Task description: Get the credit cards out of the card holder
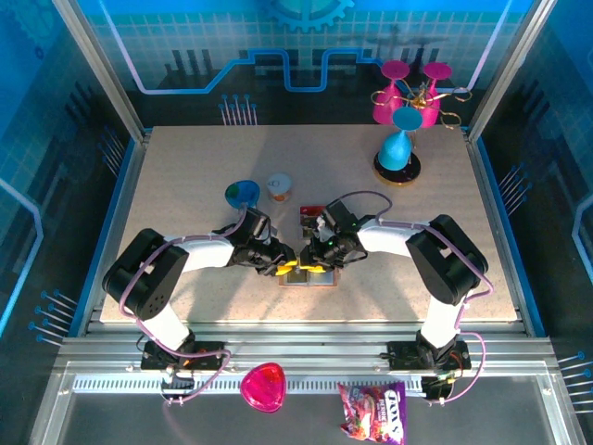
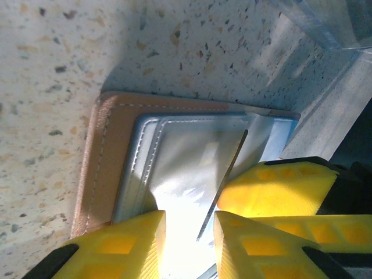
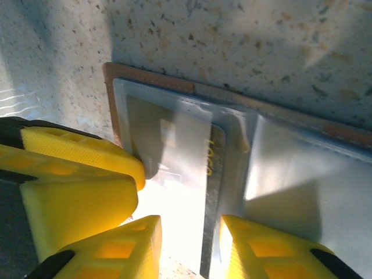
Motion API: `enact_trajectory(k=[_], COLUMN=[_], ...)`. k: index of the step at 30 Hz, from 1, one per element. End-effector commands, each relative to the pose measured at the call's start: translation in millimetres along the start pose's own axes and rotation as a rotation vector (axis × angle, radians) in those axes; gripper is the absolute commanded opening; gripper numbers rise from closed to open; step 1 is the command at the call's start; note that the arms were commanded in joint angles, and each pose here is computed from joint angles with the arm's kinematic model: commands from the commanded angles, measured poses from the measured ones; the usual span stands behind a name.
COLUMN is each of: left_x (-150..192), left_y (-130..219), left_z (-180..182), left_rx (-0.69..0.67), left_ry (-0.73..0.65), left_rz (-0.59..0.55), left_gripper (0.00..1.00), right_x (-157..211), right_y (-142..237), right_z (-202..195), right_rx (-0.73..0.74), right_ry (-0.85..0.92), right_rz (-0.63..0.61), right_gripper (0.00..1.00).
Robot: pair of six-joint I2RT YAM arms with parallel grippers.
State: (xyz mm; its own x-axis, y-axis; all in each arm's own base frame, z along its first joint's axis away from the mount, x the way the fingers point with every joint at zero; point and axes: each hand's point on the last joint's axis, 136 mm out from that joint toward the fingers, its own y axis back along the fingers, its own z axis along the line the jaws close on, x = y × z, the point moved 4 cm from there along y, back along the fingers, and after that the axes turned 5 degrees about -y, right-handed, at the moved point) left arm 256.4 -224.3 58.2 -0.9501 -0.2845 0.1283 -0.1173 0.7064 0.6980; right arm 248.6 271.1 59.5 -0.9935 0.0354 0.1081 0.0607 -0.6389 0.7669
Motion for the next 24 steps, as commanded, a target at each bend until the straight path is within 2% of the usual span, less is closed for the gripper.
enact_trajectory(k=[1, 8, 12, 15, 18, 24], left_x=[1, 1, 0, 1, 3, 5], left_y=[4, 8, 16, 18, 17, 10], left_z=[3, -1, -6, -5, 0, 12], left_rx=[-0.027, -0.018, -0.021, -0.029, -0.045, -0.071], left_ry=[0.004, 0.000, -0.014, -0.013, -0.006, 0.005], left_rz=[0.001, -0.009, -0.040, -0.046, -0.038, -0.019], left_gripper=[0.28, 0.29, 0.37, 0.37, 0.33, 0.20], right_x=[3, 4, 3, 3, 3, 2], right_y=[2, 10, 13, 11, 8, 1], right_z=[-2, 4, 11, 16, 21, 20], right_rx=[0.060, 0.052, 0.019, -0.017, -0.054, -0.069], right_ry=[0.023, 0.036, 0.041, 0.040, 0.036, 0.028], right_rz=[0.001, -0.012, -0.018, -0.012, 0.002, 0.021], right_gripper=[0.32, 0.31, 0.31, 0.30, 0.30, 0.30])
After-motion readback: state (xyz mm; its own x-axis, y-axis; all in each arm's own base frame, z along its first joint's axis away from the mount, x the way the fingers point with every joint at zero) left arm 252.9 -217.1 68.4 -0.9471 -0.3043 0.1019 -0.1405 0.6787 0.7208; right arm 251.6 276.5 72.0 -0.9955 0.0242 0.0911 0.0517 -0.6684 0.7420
